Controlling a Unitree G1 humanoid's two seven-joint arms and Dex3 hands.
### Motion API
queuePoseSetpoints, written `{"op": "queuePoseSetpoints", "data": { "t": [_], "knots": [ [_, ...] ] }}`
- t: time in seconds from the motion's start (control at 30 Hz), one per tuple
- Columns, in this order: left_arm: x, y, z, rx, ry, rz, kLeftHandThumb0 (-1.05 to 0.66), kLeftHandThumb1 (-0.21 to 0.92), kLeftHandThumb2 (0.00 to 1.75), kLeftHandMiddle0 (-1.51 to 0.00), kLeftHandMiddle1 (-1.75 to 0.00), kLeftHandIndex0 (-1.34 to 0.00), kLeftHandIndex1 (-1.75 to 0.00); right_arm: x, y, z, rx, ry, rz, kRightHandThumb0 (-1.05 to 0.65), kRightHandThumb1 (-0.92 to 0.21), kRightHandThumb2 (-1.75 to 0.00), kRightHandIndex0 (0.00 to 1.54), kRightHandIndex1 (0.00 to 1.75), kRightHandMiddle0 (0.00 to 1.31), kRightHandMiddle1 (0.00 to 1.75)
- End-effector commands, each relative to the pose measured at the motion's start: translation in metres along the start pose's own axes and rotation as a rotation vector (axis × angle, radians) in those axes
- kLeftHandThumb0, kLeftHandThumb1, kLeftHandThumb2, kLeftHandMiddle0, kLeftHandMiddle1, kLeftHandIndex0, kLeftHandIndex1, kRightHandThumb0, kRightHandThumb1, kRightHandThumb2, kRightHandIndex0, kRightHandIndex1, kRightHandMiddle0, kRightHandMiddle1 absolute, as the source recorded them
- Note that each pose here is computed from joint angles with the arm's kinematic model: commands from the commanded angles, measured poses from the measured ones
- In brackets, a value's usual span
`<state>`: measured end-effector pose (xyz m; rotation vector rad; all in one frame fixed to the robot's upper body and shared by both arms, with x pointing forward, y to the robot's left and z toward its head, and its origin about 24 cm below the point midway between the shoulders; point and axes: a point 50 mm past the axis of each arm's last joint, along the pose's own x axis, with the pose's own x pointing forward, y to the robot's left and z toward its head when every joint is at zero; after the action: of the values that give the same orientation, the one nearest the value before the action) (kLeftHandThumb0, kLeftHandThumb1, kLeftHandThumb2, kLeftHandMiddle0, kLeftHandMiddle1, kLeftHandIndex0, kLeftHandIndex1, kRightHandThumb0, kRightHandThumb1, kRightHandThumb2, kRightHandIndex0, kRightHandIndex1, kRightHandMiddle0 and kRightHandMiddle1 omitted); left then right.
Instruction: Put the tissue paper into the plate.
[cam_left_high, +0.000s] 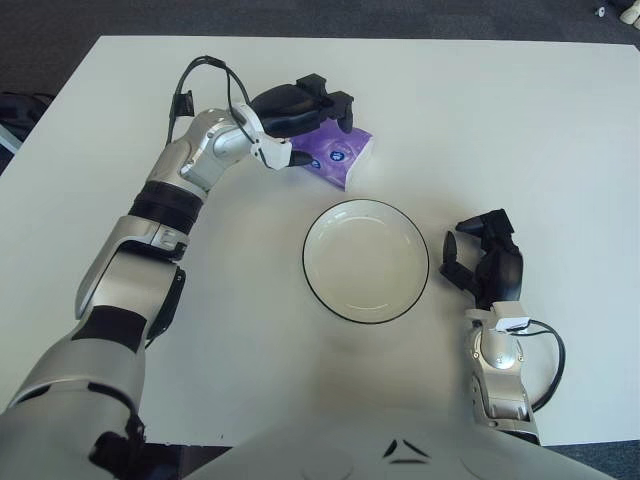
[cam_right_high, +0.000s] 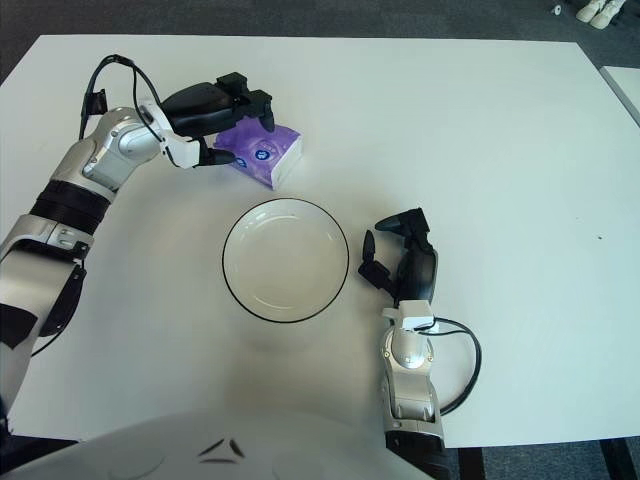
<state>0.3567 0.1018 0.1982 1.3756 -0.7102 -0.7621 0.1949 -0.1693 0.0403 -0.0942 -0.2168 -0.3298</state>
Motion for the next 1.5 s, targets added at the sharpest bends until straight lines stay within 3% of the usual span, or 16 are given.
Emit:
{"op": "queuePoseSetpoints", "data": {
  "t": [0.0,0.37,0.6,1.03,1.47],
  "knots": [
    [0.003,0.002,-0.001,0.032,-0.008,-0.026,-0.56,0.07,1.21,0.00,-0.58,0.00,-0.85,-0.019,-0.005,-0.028,-0.034,0.183,-0.004,-0.42,-0.53,-1.05,0.52,1.53,0.44,1.75],
    [0.012,-0.006,-0.002,0.032,-0.030,-0.086,-0.64,0.13,1.18,0.00,-0.11,0.00,-0.36,-0.017,-0.005,-0.029,-0.028,0.179,-0.004,-0.42,-0.52,-1.07,0.53,1.51,0.45,1.75],
    [0.018,-0.008,-0.002,0.057,-0.048,-0.138,-0.75,0.19,1.12,0.00,-0.01,0.00,-0.08,-0.017,-0.005,-0.029,-0.026,0.170,-0.002,-0.42,-0.51,-1.08,0.53,1.50,0.45,1.75],
    [0.027,-0.011,0.001,0.075,-0.076,-0.203,-0.89,0.33,0.94,0.00,0.00,0.00,0.00,-0.017,-0.004,-0.029,-0.039,0.171,-0.007,-0.42,-0.52,-1.07,0.54,1.50,0.45,1.75],
    [0.035,-0.016,0.003,-0.008,-0.091,-0.281,-0.95,0.39,0.84,0.00,0.00,0.00,0.00,-0.017,-0.003,-0.029,-0.039,0.179,-0.003,-0.42,-0.52,-1.07,0.53,1.50,0.45,1.75]
  ]
}}
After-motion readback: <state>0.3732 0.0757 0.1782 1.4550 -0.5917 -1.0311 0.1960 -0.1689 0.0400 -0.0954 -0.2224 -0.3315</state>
